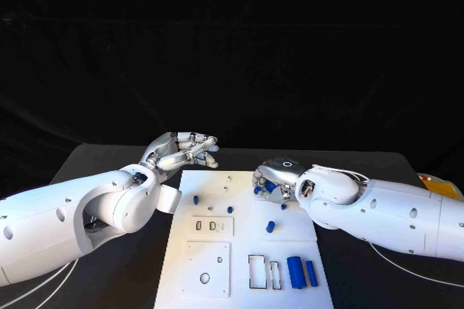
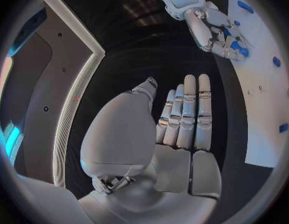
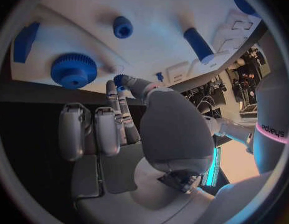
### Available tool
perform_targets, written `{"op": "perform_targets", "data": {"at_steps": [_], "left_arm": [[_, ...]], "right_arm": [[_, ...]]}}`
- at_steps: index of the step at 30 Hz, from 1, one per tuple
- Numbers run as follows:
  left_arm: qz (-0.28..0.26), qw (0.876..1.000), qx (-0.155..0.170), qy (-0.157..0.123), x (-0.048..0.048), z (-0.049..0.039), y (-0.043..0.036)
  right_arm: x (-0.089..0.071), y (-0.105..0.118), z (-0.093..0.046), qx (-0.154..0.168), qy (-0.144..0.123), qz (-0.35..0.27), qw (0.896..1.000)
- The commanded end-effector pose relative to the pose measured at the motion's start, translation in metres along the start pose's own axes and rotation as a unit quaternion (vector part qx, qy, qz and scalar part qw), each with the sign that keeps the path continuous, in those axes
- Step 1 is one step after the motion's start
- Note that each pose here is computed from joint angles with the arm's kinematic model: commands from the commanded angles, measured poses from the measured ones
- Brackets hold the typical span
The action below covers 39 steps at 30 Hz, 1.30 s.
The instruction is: Assemble the parts on the task board
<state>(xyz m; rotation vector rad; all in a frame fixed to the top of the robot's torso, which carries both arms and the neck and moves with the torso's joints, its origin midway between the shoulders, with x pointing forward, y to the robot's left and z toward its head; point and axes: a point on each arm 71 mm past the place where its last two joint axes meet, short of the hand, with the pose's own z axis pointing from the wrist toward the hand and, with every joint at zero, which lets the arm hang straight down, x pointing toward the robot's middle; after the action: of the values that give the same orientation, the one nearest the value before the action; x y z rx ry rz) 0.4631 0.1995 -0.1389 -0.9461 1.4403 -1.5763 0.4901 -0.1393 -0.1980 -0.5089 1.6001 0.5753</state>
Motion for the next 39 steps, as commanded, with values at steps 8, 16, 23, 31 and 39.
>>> {"op": "perform_targets", "data": {"at_steps": [8, 16, 23, 31, 39], "left_arm": [[0.000, 1.000, 0.002, 0.006, -0.0013, 0.0015, -0.0007], [-0.002, 1.000, 0.004, 0.011, 0.0015, 0.0027, -0.0008], [-0.003, 1.000, 0.005, 0.013, 0.0034, 0.0041, -0.0010], [-0.004, 1.000, 0.005, 0.016, 0.0058, 0.0068, -0.0003], [-0.004, 1.000, 0.006, 0.017, 0.0062, 0.0069, -0.0006]], "right_arm": [[-0.022, 0.000, 0.014, 0.025, -0.090, 0.018, 0.995], [-0.022, 0.010, 0.033, 0.024, -0.096, 0.026, 0.995], [-0.018, 0.019, 0.043, 0.016, -0.092, 0.030, 0.995], [-0.010, 0.024, 0.051, 0.016, -0.082, 0.033, 0.996], [-0.003, 0.027, 0.054, 0.014, -0.076, 0.038, 0.996]]}}
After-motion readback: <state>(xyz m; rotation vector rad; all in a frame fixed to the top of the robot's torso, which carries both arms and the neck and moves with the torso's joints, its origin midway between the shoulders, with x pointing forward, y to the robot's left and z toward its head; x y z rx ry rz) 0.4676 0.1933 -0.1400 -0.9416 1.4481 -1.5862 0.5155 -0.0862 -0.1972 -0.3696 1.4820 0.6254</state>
